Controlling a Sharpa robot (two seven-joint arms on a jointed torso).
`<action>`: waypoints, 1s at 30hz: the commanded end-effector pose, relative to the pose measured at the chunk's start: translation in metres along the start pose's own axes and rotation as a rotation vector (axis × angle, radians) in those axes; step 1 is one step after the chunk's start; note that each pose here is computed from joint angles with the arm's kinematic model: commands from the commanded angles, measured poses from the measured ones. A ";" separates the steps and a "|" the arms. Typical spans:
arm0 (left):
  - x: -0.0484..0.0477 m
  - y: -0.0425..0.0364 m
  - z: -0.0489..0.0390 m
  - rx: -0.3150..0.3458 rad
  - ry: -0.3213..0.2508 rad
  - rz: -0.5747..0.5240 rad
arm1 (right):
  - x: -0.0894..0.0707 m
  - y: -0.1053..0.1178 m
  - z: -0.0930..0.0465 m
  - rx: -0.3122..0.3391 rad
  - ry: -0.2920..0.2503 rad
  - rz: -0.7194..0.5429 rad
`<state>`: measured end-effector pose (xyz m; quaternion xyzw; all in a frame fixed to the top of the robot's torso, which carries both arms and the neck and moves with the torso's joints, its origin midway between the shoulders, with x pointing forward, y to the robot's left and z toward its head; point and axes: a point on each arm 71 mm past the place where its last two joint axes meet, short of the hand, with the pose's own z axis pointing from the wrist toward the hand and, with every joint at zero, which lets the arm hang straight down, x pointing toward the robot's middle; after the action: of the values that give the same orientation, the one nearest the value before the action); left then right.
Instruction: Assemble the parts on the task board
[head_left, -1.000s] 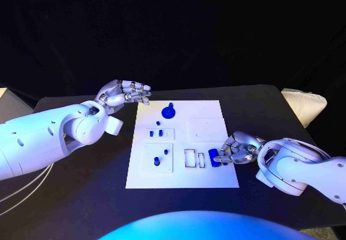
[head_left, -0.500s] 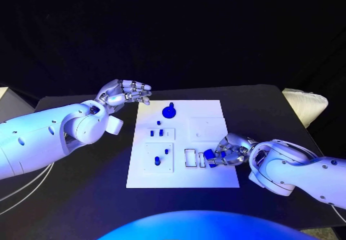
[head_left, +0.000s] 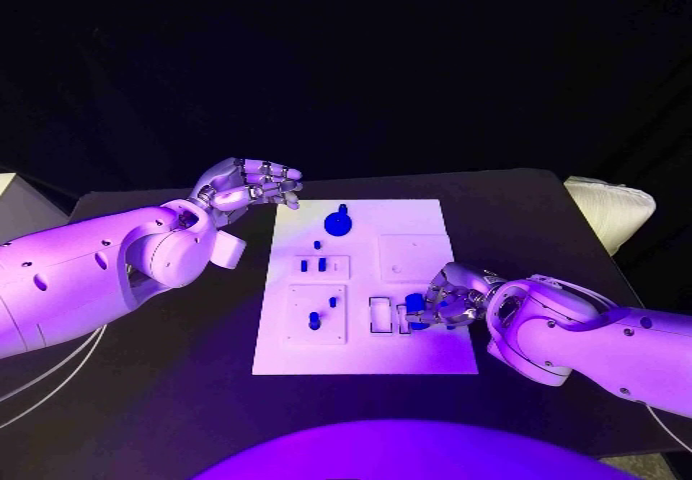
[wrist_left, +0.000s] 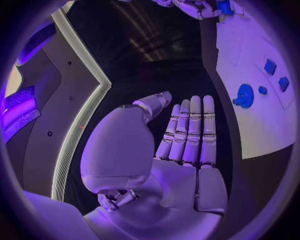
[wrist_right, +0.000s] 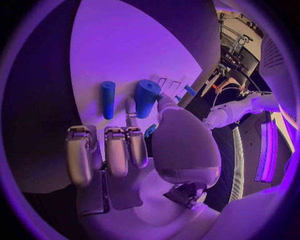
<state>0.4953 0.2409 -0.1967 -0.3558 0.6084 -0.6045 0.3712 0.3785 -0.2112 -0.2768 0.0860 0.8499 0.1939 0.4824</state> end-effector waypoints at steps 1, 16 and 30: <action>0.0024 -0.0011 0.0002 0.007 0.014 -0.014 | 0.008 -0.002 0.001 0.023 0.024 -0.038; 0.0019 -0.0012 -0.0007 0.005 0.012 -0.013 | 0.009 -0.004 -0.001 0.051 0.031 0.041; 0.0016 -0.0012 -0.0007 0.005 0.011 -0.012 | -0.003 0.001 -0.010 0.088 0.040 0.282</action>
<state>0.4944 0.2418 -0.1966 -0.3566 0.6088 -0.6040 0.3707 0.3740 -0.2146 -0.2685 0.1823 0.8466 0.2128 0.4524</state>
